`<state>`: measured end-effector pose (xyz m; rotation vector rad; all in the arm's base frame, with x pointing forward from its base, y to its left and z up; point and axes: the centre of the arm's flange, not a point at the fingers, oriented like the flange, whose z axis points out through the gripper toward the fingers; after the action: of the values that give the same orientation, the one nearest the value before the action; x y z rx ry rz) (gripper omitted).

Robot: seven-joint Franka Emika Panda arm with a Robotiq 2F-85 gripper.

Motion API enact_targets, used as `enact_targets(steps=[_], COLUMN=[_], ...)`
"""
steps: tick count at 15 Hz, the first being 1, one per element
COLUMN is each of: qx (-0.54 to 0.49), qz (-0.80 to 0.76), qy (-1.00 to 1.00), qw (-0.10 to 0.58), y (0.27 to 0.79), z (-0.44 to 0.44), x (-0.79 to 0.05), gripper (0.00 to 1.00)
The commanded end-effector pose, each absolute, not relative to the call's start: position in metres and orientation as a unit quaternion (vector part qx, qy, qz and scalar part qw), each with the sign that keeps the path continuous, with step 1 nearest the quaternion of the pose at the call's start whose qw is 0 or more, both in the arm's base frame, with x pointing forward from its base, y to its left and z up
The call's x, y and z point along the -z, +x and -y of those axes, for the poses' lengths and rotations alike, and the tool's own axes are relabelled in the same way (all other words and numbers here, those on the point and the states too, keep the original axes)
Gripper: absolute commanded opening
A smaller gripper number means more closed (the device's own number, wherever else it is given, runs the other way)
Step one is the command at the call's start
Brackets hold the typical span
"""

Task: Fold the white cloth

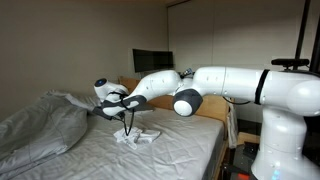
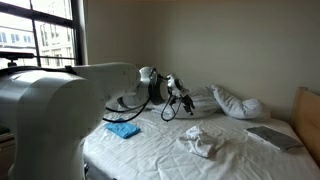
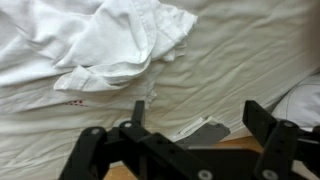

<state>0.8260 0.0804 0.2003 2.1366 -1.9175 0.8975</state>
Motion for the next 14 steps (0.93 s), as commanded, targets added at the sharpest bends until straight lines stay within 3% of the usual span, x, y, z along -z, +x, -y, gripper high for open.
enact_targets(steps=[1,9,14], qx=[-0.242,-0.172,-0.138], qz=[0.661,0.662,0.698], qy=[0.702,0.706,0.682], qw=[0.105,0.183,0.167], y=[0.757,0.745,0.712], z=[-0.080,-0.059,-0.027], x=[-0.243,-0.352,-0.381], gripper=[1.00,1.00,1.00])
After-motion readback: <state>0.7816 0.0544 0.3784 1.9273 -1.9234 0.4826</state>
